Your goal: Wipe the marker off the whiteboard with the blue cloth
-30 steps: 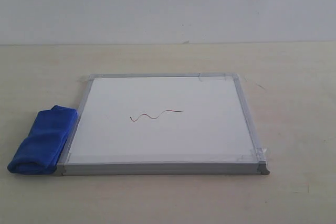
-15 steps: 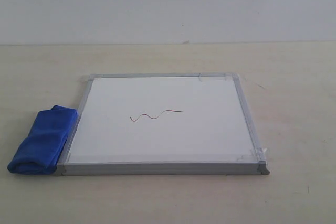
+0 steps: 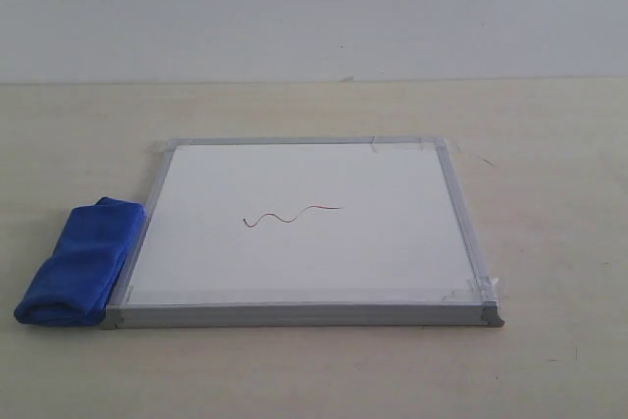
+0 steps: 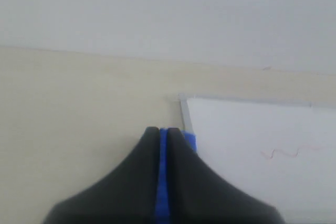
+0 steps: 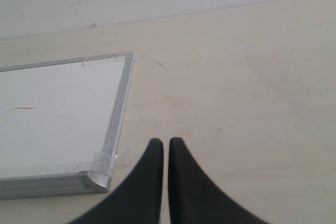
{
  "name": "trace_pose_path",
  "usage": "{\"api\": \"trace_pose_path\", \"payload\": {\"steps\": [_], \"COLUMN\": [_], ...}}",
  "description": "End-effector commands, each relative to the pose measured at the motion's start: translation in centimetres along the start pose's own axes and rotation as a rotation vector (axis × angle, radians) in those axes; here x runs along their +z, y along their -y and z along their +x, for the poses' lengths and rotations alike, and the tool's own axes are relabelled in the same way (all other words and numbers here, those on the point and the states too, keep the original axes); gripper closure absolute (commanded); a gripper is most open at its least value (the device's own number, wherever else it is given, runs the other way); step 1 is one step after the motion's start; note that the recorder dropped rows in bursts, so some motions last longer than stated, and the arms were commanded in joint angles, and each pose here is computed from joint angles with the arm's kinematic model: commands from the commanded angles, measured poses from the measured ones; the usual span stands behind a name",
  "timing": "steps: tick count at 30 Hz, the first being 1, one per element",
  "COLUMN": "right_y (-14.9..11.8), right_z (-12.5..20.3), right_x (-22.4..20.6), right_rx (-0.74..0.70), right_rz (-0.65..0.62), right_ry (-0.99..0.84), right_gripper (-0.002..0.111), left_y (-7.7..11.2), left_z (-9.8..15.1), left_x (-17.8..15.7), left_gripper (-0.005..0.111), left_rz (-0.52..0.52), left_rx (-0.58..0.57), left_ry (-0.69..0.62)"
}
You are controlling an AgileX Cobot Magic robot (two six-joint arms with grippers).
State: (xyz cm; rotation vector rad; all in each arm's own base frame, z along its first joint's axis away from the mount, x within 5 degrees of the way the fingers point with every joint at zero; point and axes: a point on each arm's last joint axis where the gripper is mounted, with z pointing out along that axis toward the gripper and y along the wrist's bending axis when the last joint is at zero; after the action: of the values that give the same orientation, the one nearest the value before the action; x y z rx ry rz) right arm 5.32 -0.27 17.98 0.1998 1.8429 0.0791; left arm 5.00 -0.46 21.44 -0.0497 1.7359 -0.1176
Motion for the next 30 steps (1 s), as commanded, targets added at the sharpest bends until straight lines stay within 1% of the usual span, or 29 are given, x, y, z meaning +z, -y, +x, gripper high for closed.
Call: {"api": "trace_pose_path", "payload": {"steps": [1, 3, 6, 13, 16, 18, 19, 20, 22, 24, 26, 28, 30], "right_y": [0.0, 0.0, 0.0, 0.0, 0.0, 0.0, 0.0, 0.0, 0.0, 0.0, 0.0, 0.0, 0.0], "right_z": [-0.1, -0.1, -0.1, -0.1, -0.1, -0.1, -0.1, -0.1, -0.1, -0.1, -0.1, -0.1, -0.1], "right_x": [0.0, 0.0, 0.0, 0.0, 0.0, 0.0, 0.0, 0.0, 0.0, 0.0, 0.0, 0.0, 0.0], "right_rx": [-0.006, -0.006, -0.006, -0.006, -0.006, -0.006, -0.006, -0.006, -0.006, -0.006, -0.006, -0.006, -0.006], "right_rz": [-0.003, -0.003, -0.003, -0.003, -0.003, -0.003, -0.003, -0.003, -0.003, -0.003, -0.003, -0.003, -0.003], "right_ry": [0.008, 0.008, 0.008, 0.008, 0.008, 0.008, 0.008, 0.008, 0.008, 0.008, 0.008, 0.008, 0.008], "right_gripper": [0.108, 0.108, 0.108, 0.108, 0.108, 0.108, 0.108, 0.108, 0.108, 0.108, 0.108, 0.108, 0.108], "left_y": [0.9, 1.2, 1.5, 1.6, 1.8, 2.1, 2.2, 2.3, 2.5, 2.7, 3.1, 3.4, 3.7], "left_z": [-5.0, -6.6, -7.7, -8.3, -8.5, -9.0, -9.3, -9.7, -10.7, -11.8, -12.9, -13.9, -14.9], "left_x": [-2.3, -3.3, -4.2, -4.5, -4.6, -4.8, -5.0, -5.1, -4.4, -2.9, -1.2, 1.0, 3.1], "left_gripper": [0.102, 0.102, 0.102, 0.102, 0.102, 0.102, 0.102, 0.102, 0.102, 0.102, 0.102, 0.102, 0.102], "left_rz": [0.049, 0.067, 0.088, 0.088, 0.118, 0.163, 0.180, 0.186, 0.182, 0.180, 0.191, 0.218, 0.245], "left_rx": [-0.049, -0.062, -0.074, -0.074, -0.127, -0.199, -0.209, -0.194, -0.155, -0.116, -0.064, -0.007, 0.037], "left_ry": [0.129, 0.174, 0.187, 0.223, 0.239, 0.274, 0.287, 0.289, 0.238, 0.133, 0.008, -0.156, -0.280]}}
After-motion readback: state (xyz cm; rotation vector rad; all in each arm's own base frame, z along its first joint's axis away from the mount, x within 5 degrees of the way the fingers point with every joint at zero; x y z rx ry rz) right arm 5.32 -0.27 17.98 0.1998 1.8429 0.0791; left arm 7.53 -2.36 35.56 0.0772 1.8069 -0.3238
